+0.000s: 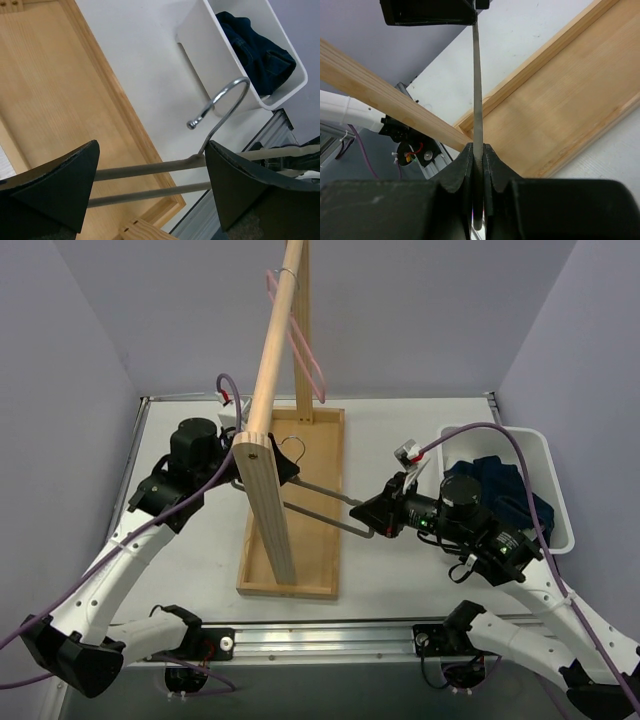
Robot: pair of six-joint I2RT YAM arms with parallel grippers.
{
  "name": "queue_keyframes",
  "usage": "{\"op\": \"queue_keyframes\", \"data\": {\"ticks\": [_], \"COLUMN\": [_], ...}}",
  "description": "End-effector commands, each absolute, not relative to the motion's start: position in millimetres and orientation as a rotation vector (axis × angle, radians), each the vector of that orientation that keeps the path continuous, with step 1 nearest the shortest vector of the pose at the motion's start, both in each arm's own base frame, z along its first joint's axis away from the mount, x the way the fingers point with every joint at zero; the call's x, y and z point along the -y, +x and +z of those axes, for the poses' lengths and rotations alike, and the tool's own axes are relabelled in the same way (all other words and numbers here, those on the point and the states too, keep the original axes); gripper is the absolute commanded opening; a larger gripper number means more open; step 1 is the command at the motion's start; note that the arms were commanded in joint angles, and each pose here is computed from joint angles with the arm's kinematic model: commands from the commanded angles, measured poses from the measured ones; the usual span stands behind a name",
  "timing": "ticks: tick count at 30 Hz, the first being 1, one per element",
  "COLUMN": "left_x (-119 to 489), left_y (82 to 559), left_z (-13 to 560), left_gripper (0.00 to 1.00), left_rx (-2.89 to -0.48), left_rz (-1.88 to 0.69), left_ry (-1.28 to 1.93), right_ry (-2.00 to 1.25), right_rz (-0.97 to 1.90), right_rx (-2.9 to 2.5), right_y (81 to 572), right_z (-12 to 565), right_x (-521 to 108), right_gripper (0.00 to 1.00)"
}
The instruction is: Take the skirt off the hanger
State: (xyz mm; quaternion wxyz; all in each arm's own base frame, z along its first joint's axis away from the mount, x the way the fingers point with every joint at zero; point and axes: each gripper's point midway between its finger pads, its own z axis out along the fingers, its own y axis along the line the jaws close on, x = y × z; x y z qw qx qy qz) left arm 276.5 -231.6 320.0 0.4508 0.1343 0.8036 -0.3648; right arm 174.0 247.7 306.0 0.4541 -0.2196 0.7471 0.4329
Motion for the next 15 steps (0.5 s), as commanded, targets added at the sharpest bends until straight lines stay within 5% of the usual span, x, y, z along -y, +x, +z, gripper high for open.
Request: {"op": "queue_keyframes", "data": {"ticks": [1, 15], "left_x": [203.5, 158.8], "left_y": [280.3, 263.8], "left_z": [345.6, 390.3], "left_gripper": [0.94, 0.94], "left_rx": [-1.918, -1.791], "left_rz": [-0.791, -0.696], "left_ry": [0.178, -0.027], "right_ry": [-0.517, -0.557], "right_rz": [1.020, 0.824], "right_rx": [-1.721, -1.617], "right_y": [179.9, 211.2], "right_z": [348.5, 412.6], "right_x": [-237.3, -232.2], "right_gripper": [0.00, 0.00]}}
